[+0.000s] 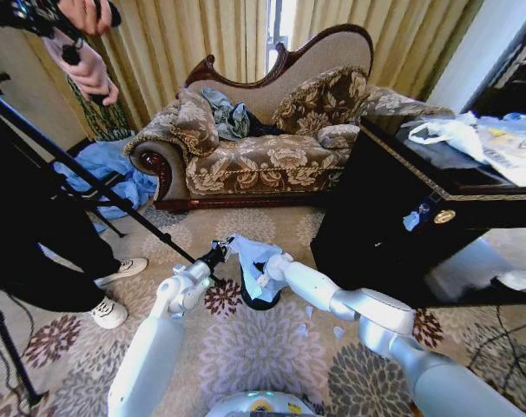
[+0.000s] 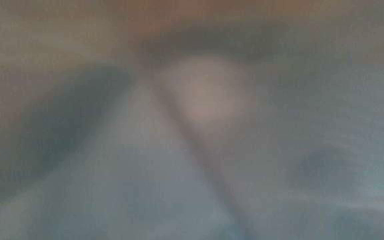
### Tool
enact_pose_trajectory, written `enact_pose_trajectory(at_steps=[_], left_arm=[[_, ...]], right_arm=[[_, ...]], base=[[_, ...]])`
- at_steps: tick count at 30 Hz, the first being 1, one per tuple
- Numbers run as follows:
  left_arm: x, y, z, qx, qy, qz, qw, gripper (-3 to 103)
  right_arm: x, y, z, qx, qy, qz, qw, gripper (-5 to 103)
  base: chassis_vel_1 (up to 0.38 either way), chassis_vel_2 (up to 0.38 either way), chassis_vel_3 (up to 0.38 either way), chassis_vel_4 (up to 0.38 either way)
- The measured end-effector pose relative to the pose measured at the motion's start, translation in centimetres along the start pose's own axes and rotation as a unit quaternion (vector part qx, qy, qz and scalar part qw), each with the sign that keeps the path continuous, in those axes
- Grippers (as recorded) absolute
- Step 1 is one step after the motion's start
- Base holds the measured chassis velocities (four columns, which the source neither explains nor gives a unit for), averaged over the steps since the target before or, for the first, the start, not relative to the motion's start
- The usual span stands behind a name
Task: Place a garbage bag over the trash bin.
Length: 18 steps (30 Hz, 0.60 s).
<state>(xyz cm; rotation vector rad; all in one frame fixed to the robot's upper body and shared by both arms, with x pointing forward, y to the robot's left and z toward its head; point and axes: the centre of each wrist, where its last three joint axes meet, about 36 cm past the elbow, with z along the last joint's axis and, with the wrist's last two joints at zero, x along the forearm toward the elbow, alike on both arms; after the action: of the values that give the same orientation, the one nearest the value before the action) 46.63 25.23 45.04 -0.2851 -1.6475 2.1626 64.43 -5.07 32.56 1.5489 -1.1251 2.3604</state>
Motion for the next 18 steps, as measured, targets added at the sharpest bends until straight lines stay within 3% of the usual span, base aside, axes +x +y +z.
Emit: enact_pose_trajectory(at_steps=[18], left_arm=[[-2.6, 0.7, 0.4, 0.003, 0.008, -0.002, 1.0000, 0]], right_arm=[[-2.3, 0.1, -1.1, 0.000, 0.001, -0.042, 0.999, 0]], base=[[0.000, 0.000, 0.000, 0.000]])
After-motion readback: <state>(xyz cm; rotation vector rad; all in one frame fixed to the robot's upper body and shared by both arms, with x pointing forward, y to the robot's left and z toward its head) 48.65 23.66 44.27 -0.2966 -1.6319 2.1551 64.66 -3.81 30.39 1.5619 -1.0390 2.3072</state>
